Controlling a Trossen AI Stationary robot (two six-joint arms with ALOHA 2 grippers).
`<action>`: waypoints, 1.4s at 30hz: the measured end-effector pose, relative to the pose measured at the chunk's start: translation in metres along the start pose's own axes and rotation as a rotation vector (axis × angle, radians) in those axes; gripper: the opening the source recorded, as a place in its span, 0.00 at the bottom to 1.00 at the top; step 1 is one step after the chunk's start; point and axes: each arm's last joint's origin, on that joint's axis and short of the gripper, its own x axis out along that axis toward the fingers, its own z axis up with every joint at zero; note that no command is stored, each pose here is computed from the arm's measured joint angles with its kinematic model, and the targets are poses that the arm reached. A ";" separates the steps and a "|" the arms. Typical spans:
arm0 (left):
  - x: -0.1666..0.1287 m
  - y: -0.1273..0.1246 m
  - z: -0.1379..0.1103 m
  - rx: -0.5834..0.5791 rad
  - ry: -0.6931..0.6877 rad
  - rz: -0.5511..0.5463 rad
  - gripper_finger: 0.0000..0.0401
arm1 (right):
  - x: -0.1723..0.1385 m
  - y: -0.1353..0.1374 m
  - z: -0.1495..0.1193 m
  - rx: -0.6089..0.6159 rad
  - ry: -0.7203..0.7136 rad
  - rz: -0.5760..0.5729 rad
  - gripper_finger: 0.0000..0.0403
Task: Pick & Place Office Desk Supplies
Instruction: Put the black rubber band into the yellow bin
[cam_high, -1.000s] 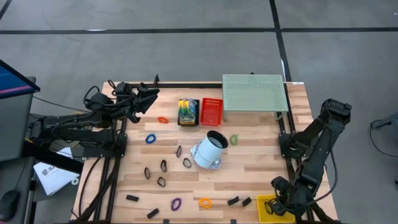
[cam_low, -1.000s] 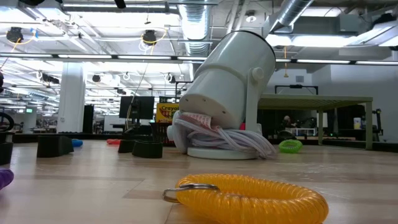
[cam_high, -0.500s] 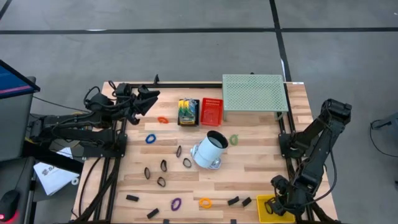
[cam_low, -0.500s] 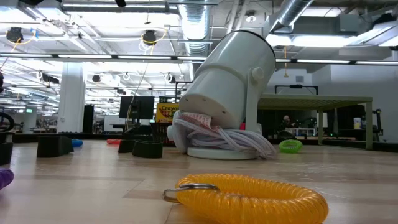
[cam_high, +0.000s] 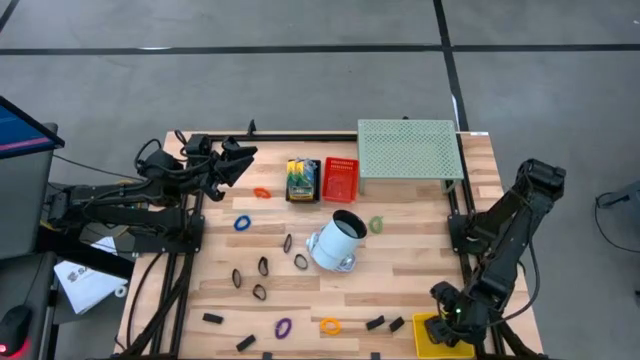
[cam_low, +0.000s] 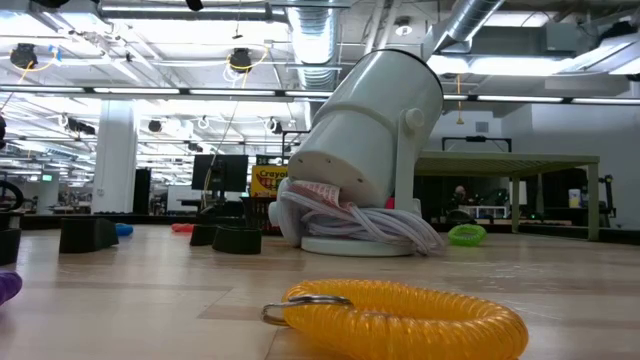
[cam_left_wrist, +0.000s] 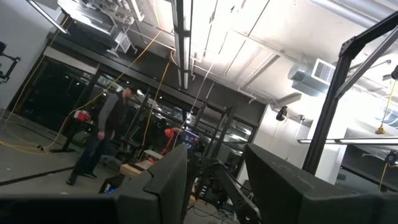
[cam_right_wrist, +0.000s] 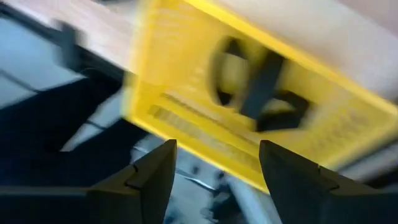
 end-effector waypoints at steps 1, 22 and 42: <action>0.000 0.000 0.000 0.000 0.000 0.000 0.40 | 0.000 0.004 0.002 0.006 -0.004 0.033 0.55; 0.000 -0.001 -0.001 -0.035 0.028 -0.041 0.40 | -0.006 0.115 0.080 -0.098 -0.014 0.302 0.53; -0.001 -0.004 -0.004 -0.135 0.115 -0.152 0.40 | 0.048 0.118 0.109 -0.177 -0.056 -0.100 0.53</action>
